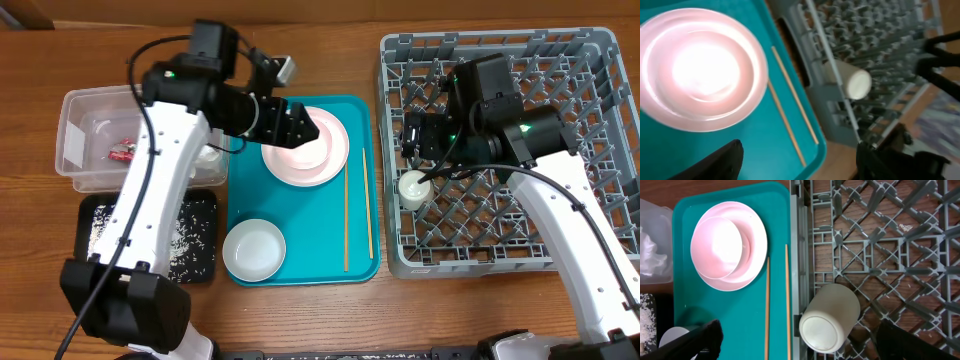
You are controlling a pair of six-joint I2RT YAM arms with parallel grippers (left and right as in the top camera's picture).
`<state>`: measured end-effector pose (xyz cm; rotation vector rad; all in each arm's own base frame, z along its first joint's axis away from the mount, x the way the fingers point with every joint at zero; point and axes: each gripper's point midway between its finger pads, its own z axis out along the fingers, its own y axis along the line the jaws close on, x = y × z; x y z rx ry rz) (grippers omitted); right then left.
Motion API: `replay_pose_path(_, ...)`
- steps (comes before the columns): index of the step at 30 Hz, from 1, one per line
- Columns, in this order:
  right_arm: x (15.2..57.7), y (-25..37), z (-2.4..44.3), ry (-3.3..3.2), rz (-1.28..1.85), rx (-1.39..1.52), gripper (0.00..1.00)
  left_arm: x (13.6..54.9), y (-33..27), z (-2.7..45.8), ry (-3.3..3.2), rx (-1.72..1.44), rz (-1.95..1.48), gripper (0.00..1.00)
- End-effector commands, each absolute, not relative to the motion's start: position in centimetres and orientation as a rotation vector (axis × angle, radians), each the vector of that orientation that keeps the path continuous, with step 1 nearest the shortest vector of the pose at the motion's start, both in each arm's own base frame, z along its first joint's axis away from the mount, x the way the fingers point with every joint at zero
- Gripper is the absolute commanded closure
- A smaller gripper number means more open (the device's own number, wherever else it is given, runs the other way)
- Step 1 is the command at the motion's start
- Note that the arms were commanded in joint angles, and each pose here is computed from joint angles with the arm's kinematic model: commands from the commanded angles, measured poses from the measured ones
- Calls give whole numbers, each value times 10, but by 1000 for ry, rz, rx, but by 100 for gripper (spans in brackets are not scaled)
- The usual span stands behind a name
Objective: Sort waste into correct bins and load items into the dishwasher
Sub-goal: 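Grasp the pink-white plate rim with the left gripper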
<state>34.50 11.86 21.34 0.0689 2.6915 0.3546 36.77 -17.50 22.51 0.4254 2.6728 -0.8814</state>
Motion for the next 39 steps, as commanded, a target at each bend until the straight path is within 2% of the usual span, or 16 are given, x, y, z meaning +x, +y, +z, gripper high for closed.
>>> replay_pose_path(1,347,121,222,2667,368,58,0,380,-156,206,2762,224,-652,25)
replay_pose_path(6,346,121,222,2667,368,58,0,391,-151,188,2820,15,-554,16)
replay_pose_path(10,347,121,222,2667,368,58,0,394,-147,167,2876,-45,-511,12)
replay_pose_path(14,346,121,222,2667,368,58,0,400,-148,139,2933,-58,-497,0)
replay_pose_path(26,347,121,222,2667,368,58,0,416,-150,59,3061,-204,-470,0)
replay_pose_path(28,347,121,222,2667,368,58,0,418,-151,50,3069,-216,-468,0)
replay_pose_path(33,347,121,222,2667,368,58,0,429,-147,43,3039,-213,-422,9)
replay_pose_path(37,347,121,222,2667,368,58,0,432,-137,36,3034,-223,-323,22)
replay_pose_path(39,347,121,222,2667,368,58,0,432,-135,36,3032,-223,-308,33)
